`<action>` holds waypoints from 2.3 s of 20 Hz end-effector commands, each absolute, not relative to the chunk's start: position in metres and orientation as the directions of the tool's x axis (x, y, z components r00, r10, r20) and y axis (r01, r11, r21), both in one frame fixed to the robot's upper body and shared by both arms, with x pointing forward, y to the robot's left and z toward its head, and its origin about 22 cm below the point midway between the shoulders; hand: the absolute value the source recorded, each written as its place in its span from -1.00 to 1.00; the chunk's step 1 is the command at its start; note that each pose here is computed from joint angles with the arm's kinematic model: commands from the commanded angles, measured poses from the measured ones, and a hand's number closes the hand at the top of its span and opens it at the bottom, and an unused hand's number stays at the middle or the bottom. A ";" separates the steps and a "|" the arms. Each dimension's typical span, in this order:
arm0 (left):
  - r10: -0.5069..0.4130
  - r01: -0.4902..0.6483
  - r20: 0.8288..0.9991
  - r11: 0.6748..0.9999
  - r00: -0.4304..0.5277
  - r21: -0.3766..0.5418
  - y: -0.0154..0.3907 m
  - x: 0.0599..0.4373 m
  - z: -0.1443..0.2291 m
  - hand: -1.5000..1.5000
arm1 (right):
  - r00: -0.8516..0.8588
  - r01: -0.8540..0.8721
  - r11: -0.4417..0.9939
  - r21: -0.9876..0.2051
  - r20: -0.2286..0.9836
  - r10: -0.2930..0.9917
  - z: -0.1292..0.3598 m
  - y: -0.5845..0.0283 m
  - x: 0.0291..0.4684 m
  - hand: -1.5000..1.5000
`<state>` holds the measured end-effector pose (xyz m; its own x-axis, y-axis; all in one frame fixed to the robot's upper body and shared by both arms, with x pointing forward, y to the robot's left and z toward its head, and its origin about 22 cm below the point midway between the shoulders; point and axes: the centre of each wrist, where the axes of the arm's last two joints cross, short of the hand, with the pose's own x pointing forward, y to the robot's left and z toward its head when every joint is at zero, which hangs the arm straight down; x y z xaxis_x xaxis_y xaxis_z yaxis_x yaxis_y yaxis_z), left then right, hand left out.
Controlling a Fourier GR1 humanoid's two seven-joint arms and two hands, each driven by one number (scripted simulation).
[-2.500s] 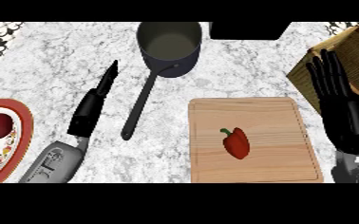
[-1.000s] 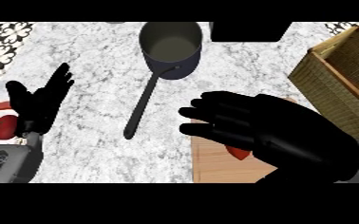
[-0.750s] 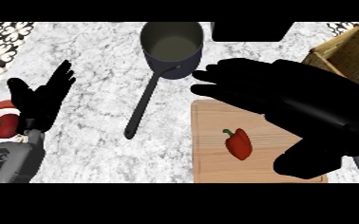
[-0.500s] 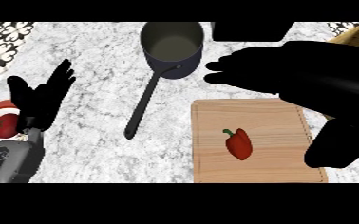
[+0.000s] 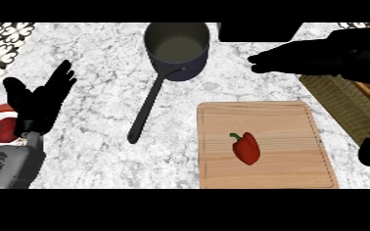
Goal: Pick the bell pepper from the cutting board and place it in the basket
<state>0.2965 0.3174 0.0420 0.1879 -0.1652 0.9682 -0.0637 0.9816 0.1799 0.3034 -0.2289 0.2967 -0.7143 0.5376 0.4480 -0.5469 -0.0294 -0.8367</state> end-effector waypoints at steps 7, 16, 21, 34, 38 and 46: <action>-0.157 -0.050 0.971 0.984 0.179 0.168 0.330 0.302 0.044 0.00 | -0.697 -0.585 0.043 -0.810 0.530 0.483 0.224 -0.259 0.297 -1.00; -0.164 -0.042 0.968 0.984 0.189 0.175 0.300 0.288 0.041 0.00 | -0.693 -0.571 0.152 -0.807 0.572 0.439 0.140 -0.247 0.299 -1.00; -0.161 -0.062 0.971 0.983 0.178 0.174 0.310 0.284 0.038 0.00 | -0.635 -0.632 0.215 -0.745 0.656 0.408 0.102 -0.204 0.314 -1.00; -0.179 -0.061 0.967 0.979 0.183 0.193 0.298 0.308 0.051 0.00 | -0.668 -0.611 0.023 -0.791 0.531 0.522 0.043 -0.224 0.312 -1.00; -0.161 -0.065 0.969 0.982 0.185 0.176 0.309 0.280 0.038 0.00 | -0.684 -0.587 0.053 -0.808 0.530 0.501 0.031 -0.211 0.317 -1.00; -0.163 -0.060 0.970 0.983 0.179 0.176 0.322 0.301 0.049 0.00 | -0.675 -0.653 0.018 -0.757 0.592 0.441 0.063 -0.228 0.317 -1.00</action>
